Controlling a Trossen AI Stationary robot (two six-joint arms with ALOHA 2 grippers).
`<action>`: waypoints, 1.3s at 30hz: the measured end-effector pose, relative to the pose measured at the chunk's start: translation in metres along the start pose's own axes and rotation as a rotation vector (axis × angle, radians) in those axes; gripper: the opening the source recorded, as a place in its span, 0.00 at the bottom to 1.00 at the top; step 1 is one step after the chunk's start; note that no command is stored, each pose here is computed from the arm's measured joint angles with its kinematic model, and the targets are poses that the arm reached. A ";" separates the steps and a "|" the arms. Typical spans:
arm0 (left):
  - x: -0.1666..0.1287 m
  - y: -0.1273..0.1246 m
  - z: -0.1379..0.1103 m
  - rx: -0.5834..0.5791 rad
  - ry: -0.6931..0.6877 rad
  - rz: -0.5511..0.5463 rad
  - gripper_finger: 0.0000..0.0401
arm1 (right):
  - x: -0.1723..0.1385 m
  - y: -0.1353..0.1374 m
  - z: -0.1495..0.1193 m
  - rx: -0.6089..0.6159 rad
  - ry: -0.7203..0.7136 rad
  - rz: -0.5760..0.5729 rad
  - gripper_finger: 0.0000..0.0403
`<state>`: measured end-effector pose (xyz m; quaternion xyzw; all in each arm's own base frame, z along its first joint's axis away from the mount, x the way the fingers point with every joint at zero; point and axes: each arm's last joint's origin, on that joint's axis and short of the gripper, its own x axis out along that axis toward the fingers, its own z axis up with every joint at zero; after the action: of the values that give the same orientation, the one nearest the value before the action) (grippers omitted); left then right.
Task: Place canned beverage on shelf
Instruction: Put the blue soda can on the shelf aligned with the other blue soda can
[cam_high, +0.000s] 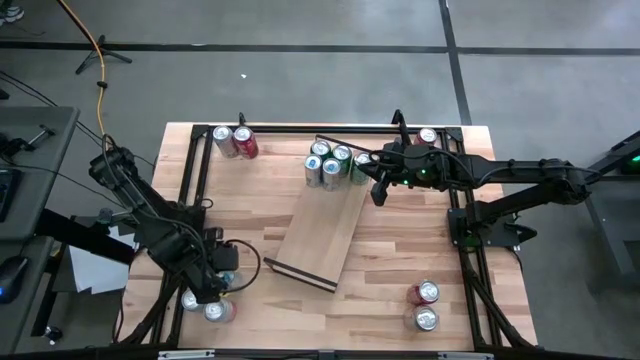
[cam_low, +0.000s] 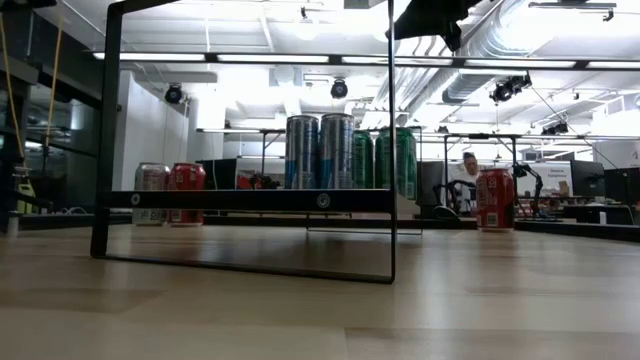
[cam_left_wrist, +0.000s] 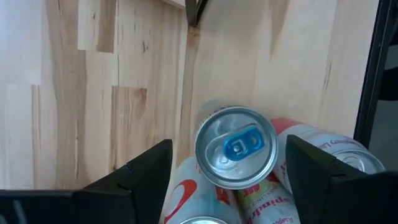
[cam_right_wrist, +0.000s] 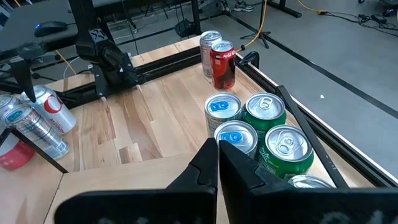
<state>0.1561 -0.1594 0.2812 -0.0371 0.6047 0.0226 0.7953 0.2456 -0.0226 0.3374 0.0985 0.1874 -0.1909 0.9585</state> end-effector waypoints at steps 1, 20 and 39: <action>0.000 0.000 0.000 0.001 -0.003 -0.002 0.58 | 0.000 0.000 0.000 -0.001 0.000 0.000 0.00; 0.025 -0.017 0.006 0.082 0.066 0.026 0.58 | 0.000 0.000 0.000 -0.008 0.000 -0.001 0.00; 0.042 -0.019 0.005 0.034 0.128 0.150 0.42 | 0.000 0.000 0.000 0.008 0.001 -0.001 0.00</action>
<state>0.1741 -0.1782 0.2427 0.0202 0.6557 0.0692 0.7516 0.2457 -0.0227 0.3372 0.1022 0.1871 -0.1921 0.9579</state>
